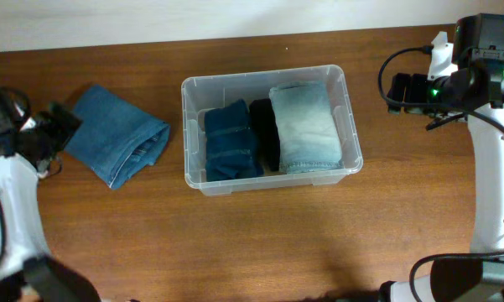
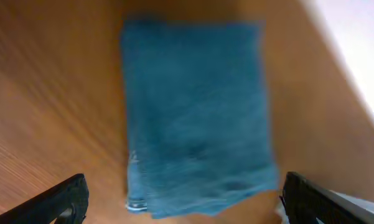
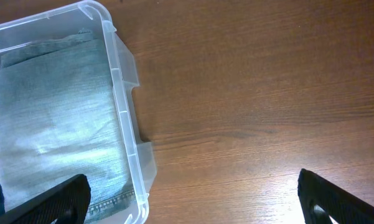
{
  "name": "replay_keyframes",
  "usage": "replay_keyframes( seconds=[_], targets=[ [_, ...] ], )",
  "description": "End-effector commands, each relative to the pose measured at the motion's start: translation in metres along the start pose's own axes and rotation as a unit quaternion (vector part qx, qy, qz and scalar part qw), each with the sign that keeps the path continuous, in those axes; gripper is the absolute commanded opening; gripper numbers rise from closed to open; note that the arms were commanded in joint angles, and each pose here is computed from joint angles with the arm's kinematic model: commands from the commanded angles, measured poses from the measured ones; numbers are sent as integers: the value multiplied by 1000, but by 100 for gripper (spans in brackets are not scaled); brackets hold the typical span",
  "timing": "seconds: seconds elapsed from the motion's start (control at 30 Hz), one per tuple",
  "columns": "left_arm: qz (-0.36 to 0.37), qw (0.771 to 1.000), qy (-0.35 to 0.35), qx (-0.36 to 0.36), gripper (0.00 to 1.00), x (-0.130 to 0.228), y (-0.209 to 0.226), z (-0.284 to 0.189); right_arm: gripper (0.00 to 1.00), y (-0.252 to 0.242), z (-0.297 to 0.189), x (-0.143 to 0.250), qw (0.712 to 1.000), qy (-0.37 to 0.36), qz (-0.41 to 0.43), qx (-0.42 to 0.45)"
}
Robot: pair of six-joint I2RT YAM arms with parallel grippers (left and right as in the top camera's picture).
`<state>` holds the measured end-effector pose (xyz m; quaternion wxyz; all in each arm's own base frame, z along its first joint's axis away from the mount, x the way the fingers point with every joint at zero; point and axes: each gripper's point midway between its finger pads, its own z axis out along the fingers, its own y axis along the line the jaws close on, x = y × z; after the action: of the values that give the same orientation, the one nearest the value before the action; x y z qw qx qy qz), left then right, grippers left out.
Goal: Pack container
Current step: 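Grasp the dark-blue jeans with the left gripper and lift, then lay the dark-blue jeans into the bin's left side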
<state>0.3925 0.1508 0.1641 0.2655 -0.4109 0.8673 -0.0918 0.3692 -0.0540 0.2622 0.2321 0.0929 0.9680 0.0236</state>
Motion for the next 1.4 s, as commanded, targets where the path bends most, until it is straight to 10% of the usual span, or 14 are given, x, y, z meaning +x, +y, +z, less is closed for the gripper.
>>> replay_keyframes(
  seconds=[0.0,0.23,0.27,0.37,0.7,0.9,1.37],
  targets=[
    [-30,993,112,20,99,35,17,59,98,-3,-7,0,1000,-8,7,5],
    [-53,979,190,43,99,68,28,134,98,-3,-7,0,1000,-8,7,5],
    [-56,977,198,59,85,71,25,140,98,-3,-7,0,1000,-8,7,5],
    [-44,976,198,79,1,69,17,133,98,-3,-7,0,1000,-8,7,5],
    [108,963,-13,245,1,7,-101,-75,98,-3,-7,2,1000,-5,7,5],
    [246,897,-50,363,0,91,-191,-190,98,-3,-7,2,1000,-5,7,5],
    [349,870,249,244,1,289,-222,-18,99,-3,-7,2,1000,-5,7,5]
  ],
)
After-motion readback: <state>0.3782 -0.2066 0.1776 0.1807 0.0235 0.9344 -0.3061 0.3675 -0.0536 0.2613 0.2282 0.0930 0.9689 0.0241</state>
